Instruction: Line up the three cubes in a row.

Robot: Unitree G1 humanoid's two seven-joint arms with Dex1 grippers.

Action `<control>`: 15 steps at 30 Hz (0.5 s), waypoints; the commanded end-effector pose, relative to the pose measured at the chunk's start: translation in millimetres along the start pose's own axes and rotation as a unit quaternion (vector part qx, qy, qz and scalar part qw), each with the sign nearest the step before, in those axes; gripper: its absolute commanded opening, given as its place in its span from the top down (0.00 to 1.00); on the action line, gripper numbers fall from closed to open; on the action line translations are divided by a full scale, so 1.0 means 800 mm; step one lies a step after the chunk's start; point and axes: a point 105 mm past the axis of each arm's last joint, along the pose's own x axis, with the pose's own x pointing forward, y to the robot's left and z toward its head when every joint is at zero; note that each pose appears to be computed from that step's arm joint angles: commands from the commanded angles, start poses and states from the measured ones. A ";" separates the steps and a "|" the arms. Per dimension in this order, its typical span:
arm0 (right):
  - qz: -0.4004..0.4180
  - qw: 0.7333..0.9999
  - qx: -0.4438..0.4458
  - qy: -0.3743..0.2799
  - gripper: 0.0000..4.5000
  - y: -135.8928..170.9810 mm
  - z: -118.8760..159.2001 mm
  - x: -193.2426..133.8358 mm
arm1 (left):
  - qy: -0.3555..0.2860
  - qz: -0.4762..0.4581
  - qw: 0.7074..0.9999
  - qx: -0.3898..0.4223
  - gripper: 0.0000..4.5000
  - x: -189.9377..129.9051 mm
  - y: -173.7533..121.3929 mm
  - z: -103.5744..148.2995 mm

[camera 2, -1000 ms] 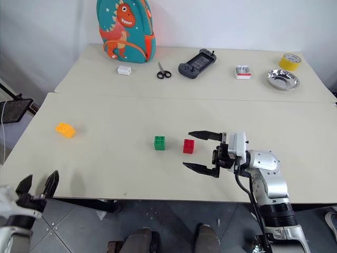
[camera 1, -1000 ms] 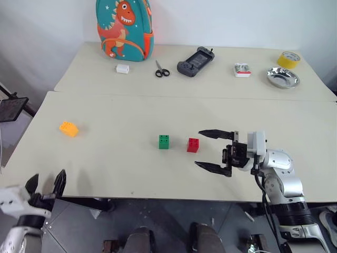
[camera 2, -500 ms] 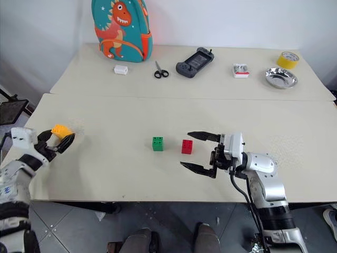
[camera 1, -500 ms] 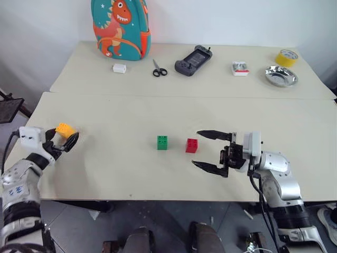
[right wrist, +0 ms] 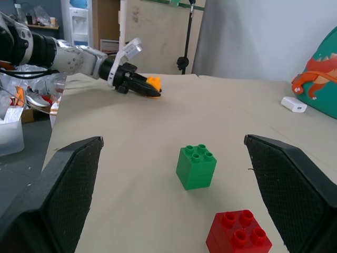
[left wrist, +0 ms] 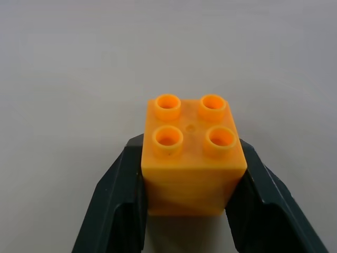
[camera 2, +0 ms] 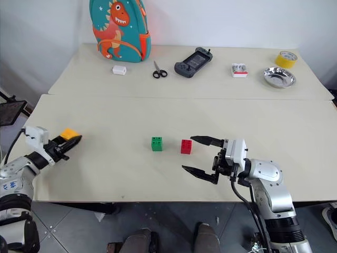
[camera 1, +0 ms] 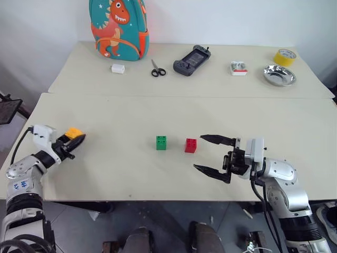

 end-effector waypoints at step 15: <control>-0.012 0.998 -0.014 0.059 0.00 -0.006 0.009 -0.049 | 0.044 -0.370 0.916 0.149 0.66 0.100 -0.119 0.025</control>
